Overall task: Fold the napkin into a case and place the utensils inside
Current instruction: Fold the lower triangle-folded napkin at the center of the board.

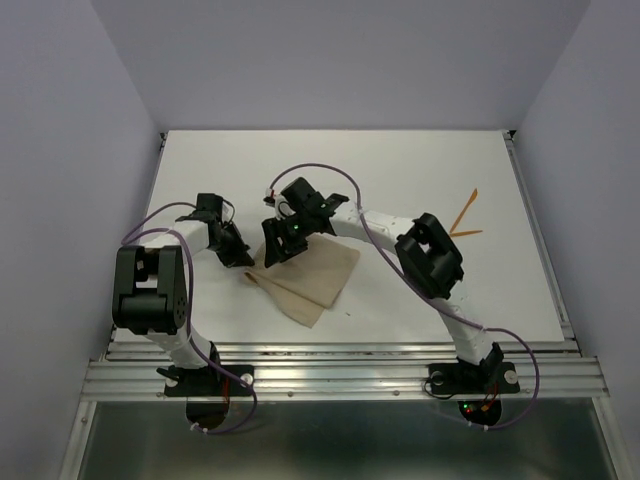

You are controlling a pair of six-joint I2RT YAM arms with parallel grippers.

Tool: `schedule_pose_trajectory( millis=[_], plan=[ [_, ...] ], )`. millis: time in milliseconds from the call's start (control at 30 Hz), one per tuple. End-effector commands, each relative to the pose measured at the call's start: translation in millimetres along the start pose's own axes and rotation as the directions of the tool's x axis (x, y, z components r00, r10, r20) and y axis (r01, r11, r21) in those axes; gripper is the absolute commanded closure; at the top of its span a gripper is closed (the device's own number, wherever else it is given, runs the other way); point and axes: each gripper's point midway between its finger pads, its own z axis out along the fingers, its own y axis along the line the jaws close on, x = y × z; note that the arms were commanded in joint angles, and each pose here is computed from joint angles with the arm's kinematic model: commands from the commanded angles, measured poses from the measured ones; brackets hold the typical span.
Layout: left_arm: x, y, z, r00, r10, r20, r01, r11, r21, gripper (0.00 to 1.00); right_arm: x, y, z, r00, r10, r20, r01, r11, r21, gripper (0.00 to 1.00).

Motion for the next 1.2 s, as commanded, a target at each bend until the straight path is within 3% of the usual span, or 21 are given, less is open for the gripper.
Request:
schedule_pose_trajectory(
  millis=[0,200,333,467,633,800,967,1167],
  plan=[
    [-5,5,5,1.000,0.014,0.018,-0.013,0.999,-0.035,1.00,-25,24,-37,0.989,-0.059,0.133,0.058,0.998,0.010,0.38],
    [-5,5,5,1.000,0.016,0.018,-0.015,0.999,-0.032,1.00,-10,28,-32,0.983,-0.113,0.142,0.098,0.989,0.112,0.39],
    [-8,1,0,0.999,0.024,0.028,-0.023,0.999,-0.026,1.00,9,39,-25,0.962,-0.217,0.168,0.176,0.957,0.229,0.37],
    [-20,-9,-15,0.996,0.057,0.071,-0.056,0.998,-0.010,1.00,22,31,-40,0.937,-0.283,0.203,0.189,0.903,0.385,0.37],
    [-44,-33,-56,0.978,0.105,0.181,-0.110,0.994,0.021,0.99,23,12,-93,0.903,-0.293,0.315,0.086,0.840,0.536,0.39],
    [-40,-22,-83,0.971,0.116,0.209,-0.108,0.993,-0.046,0.89,50,-9,-111,0.916,-0.309,0.257,0.099,0.792,0.602,0.42],
    [-15,12,-83,0.984,0.037,0.177,-0.025,0.997,-0.070,0.62,80,15,-105,0.892,-0.408,0.195,0.206,0.750,0.628,0.41],
    [4,24,-76,0.989,-0.037,0.141,0.044,0.998,-0.042,0.58,117,24,-65,0.869,-0.493,0.047,0.349,0.676,0.648,0.43]
  ],
)
